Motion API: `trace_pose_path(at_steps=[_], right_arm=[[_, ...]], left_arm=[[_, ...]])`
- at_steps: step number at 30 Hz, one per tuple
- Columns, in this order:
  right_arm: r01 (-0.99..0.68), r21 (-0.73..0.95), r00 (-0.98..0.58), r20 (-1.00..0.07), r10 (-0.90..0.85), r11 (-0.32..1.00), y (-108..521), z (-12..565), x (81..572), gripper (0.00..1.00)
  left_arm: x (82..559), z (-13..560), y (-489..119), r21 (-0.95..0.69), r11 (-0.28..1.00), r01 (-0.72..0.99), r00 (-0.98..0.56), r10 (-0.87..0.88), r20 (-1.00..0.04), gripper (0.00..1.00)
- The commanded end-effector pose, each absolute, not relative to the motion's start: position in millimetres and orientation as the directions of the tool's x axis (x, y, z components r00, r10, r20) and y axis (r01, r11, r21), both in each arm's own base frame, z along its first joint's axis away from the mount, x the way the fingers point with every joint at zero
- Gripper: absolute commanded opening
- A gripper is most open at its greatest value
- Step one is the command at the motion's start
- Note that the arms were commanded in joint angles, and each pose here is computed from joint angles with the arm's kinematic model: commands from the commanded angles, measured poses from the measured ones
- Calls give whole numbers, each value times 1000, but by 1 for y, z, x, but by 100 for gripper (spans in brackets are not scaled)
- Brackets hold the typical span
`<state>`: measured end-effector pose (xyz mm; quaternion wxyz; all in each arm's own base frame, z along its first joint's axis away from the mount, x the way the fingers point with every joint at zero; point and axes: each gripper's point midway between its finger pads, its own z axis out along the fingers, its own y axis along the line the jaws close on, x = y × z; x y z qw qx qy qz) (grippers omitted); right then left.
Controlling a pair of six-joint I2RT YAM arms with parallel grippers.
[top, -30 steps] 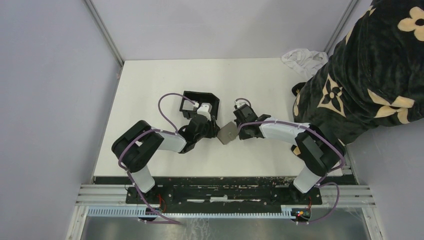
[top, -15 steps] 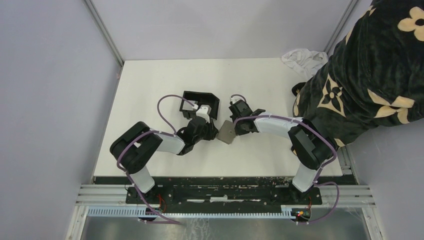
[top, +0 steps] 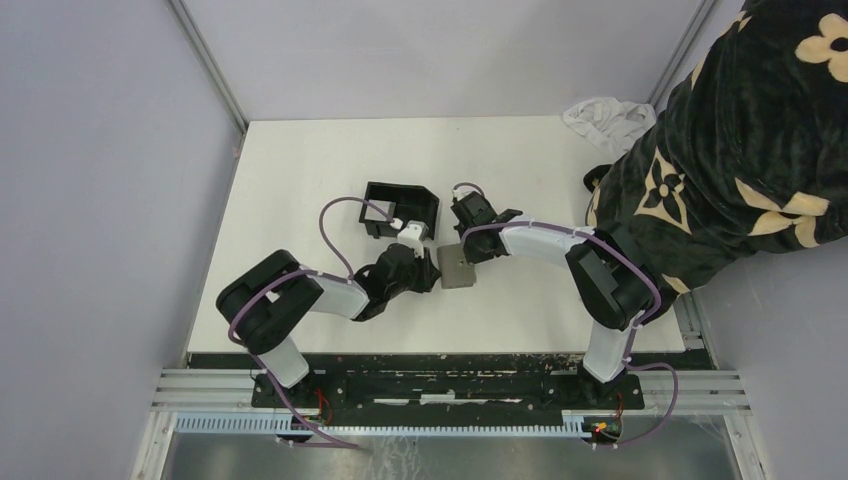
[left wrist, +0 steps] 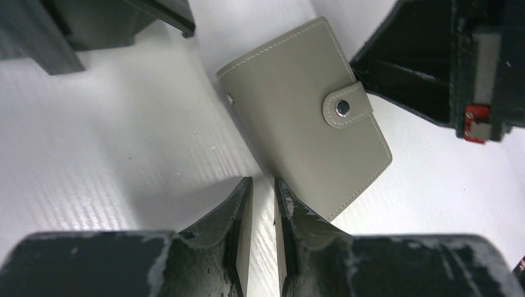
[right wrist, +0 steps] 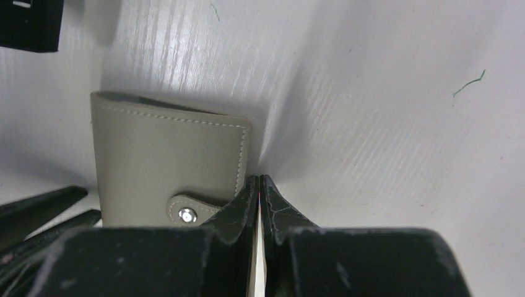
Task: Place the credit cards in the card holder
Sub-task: Adjust the card holder at the center of the board.
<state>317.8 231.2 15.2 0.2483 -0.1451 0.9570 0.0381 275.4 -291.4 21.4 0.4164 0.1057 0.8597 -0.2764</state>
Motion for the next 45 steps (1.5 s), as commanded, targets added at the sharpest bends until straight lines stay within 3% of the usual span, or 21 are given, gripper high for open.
trace_pose_path(at_steps=[1,10,13,28,45], right_arm=[[-312,3,-805,-533,-262,950,244,23,335,10],[-255,-159,-748,-593,-299,954,213,61,349,41],[-256,-158,-736,-608,-298,954,211,73,348,45],[-372,-174,-679,-619,-395,912,264,84,322,47],[-365,-283,-697,-548,-462,887,269,53,307,48]], left_arm=[[263,35,-309,-443,777,446,-629,-80,-773,26],[266,48,-291,-417,822,388,-595,-122,-794,26],[268,57,-285,-417,829,373,-573,-147,-806,27],[260,67,-273,-577,754,314,-528,-366,-766,26],[254,57,-289,-645,694,319,-577,-398,-713,24]])
